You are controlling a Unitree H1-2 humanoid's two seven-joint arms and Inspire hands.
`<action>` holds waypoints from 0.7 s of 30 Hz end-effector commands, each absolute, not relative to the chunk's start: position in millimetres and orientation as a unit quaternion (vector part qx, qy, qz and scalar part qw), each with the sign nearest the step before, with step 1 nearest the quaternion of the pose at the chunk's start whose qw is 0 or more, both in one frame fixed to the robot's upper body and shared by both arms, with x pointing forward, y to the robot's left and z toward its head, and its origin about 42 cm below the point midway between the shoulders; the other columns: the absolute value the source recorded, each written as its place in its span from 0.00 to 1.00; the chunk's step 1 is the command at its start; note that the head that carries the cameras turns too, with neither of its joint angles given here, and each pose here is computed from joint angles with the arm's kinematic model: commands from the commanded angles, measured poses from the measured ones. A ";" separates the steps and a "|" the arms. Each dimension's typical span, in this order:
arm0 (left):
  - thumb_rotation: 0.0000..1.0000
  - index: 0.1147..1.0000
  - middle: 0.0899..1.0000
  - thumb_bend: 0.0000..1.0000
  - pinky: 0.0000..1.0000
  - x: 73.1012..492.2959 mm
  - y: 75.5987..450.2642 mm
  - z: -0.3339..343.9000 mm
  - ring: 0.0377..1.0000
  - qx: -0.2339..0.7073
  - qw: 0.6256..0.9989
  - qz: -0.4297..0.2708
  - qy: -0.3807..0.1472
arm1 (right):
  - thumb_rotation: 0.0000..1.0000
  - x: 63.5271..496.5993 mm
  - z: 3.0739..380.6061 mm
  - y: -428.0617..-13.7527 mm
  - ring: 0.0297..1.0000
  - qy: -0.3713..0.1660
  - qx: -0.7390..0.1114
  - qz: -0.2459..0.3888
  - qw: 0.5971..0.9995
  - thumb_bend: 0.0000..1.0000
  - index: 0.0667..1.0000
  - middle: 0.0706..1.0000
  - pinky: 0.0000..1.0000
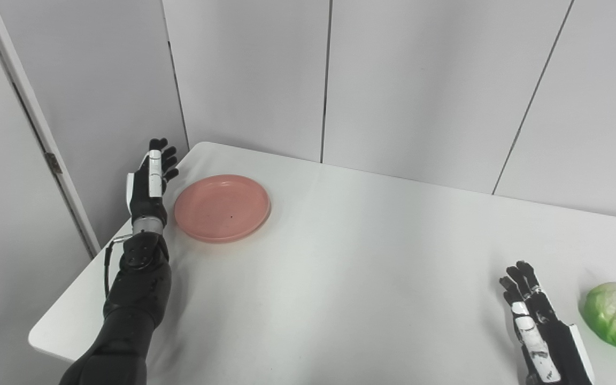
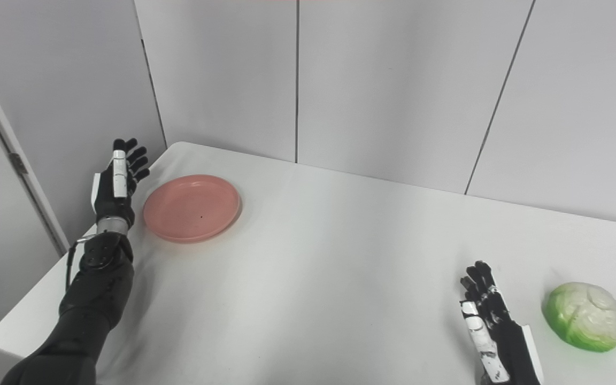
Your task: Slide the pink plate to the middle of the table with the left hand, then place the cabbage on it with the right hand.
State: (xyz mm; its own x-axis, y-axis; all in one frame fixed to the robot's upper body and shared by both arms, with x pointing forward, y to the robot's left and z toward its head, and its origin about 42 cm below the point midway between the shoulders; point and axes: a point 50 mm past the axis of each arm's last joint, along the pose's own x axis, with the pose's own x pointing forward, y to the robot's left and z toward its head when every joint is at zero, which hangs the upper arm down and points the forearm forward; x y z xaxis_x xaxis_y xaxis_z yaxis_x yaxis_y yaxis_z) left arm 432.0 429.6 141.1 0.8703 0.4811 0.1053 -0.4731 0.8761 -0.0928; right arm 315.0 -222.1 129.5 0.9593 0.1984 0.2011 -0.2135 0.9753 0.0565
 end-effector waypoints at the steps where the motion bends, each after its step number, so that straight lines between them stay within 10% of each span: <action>1: 1.00 0.83 0.85 0.89 0.88 447.6 439.4 173.3 0.88 -0.032 0.967 0.232 -0.097 | 0.69 304.4 117.1 -230.4 0.94 -0.093 0.036 0.096 0.990 0.69 0.94 0.94 0.99; 21: 1.00 0.87 0.89 0.87 0.94 450.6 435.1 159.7 0.92 -0.013 0.972 0.219 -0.084 | 0.69 302.5 121.4 -230.3 0.93 -0.092 0.037 0.098 0.990 0.72 0.94 0.93 1.00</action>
